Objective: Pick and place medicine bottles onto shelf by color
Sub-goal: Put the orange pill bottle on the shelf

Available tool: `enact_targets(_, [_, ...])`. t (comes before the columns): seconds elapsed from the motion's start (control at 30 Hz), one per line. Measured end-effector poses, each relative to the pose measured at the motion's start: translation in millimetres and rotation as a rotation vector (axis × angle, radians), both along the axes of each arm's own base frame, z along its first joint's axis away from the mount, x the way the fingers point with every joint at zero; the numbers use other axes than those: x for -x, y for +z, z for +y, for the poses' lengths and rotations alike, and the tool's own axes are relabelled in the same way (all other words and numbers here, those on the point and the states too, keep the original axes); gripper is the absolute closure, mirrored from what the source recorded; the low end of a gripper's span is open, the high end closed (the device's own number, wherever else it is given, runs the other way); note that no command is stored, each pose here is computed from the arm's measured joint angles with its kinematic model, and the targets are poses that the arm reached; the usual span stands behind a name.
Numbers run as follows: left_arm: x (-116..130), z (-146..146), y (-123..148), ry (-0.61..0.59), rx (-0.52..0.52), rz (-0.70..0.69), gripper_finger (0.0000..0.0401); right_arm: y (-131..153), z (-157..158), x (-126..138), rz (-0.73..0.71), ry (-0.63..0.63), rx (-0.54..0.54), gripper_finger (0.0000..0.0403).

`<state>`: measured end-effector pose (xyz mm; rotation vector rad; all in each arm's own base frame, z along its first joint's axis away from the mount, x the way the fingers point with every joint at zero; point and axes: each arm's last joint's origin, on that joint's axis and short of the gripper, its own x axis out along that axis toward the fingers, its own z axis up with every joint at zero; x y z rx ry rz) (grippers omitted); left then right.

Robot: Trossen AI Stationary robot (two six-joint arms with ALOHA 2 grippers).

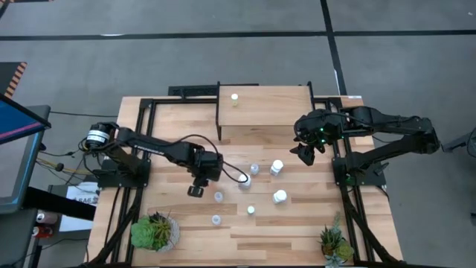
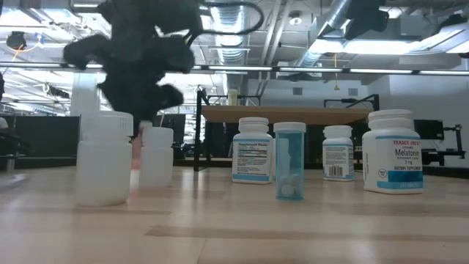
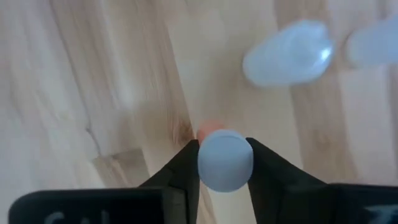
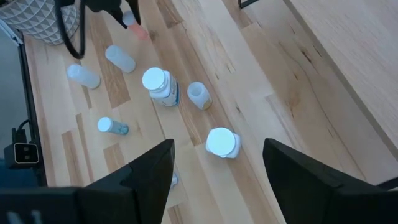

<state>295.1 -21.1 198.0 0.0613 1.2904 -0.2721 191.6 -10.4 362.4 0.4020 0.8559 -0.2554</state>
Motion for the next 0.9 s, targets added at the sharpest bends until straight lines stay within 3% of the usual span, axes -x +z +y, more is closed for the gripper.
enact_targets(0.13, [-13,13,31,0.001,0.025,-0.056,0.0318,0,0,0,0.000,0.000,0.000,0.0132])
enact_targets(0.3, [-22,40,81,-0.002,-0.023,-0.129,0.0303,0,0,0,0.000,0.000,0.000,0.0132])
enact_targets(0.57, [-23,105,156,0.197,-0.146,-0.309,0.0319,1,0,-1,-0.013,0.000,0.001,0.0132])
enact_targets(0.67, [-26,131,167,0.264,-0.173,-0.337,0.0313,1,0,-1,-0.015,-0.001,0.001,0.0132])
enact_targets(0.9, [-38,181,163,0.358,-0.175,-0.223,0.0303,1,1,-1,-0.020,0.003,-0.001,0.0132])
